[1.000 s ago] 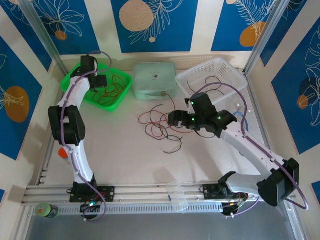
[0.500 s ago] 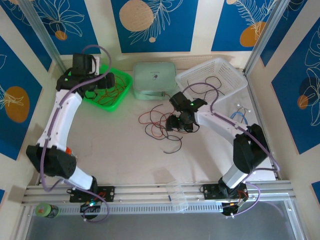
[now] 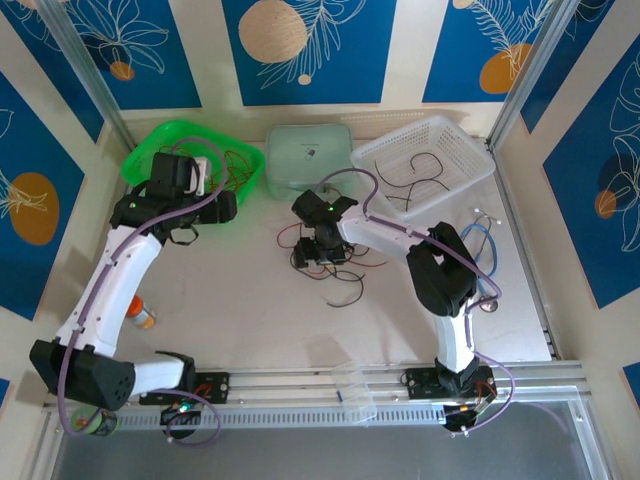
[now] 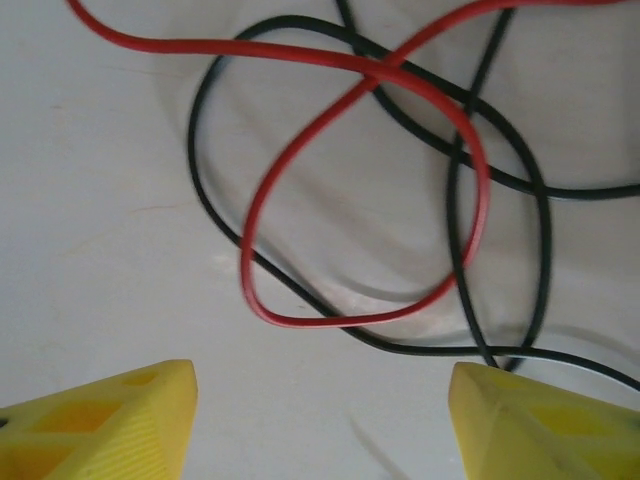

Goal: Untangle the cables

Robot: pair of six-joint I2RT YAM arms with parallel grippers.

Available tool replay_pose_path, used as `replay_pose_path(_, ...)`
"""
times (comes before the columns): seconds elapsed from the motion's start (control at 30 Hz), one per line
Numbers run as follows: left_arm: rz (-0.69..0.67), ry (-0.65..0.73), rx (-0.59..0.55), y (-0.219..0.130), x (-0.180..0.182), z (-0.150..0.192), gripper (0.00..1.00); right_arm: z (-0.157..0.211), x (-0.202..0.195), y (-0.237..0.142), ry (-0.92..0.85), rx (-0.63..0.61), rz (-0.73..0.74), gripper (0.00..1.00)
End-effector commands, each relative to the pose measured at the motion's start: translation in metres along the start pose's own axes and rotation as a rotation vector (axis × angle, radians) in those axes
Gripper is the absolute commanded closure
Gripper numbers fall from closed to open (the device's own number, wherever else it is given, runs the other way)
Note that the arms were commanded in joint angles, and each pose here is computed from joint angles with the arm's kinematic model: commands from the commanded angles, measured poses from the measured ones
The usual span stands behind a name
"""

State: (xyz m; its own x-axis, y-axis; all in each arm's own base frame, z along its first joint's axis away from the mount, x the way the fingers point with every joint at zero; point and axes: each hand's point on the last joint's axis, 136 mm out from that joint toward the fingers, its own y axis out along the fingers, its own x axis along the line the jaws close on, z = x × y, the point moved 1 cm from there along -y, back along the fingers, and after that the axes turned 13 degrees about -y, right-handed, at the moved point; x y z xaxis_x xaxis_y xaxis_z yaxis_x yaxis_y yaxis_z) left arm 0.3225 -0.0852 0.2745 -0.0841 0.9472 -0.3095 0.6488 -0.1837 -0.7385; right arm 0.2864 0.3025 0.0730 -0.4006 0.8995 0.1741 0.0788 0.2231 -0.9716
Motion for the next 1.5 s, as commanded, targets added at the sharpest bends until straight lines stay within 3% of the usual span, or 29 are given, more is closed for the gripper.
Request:
replay_pose_path(0.0, 0.030, -0.008, 0.041, -0.001, -0.005, 0.017, 0.18, 0.028, -0.021, 0.001, 0.034, 0.053, 0.075, 0.34)
replay_pose_path(0.37, 0.043, -0.020, 0.085, 0.009, -0.008, 0.036, 0.20, 0.090, -0.057, 0.010, 0.170, 0.119, 0.182, 0.37)
replay_pose_path(0.67, 0.067, -0.016, 0.090, 0.014, -0.013, 0.038, 0.20, 0.105, -0.075, -0.003, 0.248, 0.077, 0.246, 0.37)
replay_pose_path(0.93, 0.070, -0.012, 0.105, 0.021, -0.013, 0.042, 0.20, 0.103, -0.076, 0.027, 0.306, 0.095, 0.180, 0.40)
replay_pose_path(1.2, 0.071, -0.008, 0.086, 0.015, -0.012, 0.041, 0.21, 0.102, -0.076, 0.036, 0.316, 0.072, 0.170, 0.98)
replay_pose_path(1.33, 0.087, -0.010, 0.085, 0.012, -0.016, 0.040, 0.22, 0.094, -0.075, 0.014, 0.279, -0.009, 0.168, 1.00)
replay_pose_path(1.47, 0.131, 0.010, 0.093, 0.007, -0.028, 0.040, 0.22, 0.078, -0.067, -0.043, 0.194, -0.152, 0.143, 1.00)
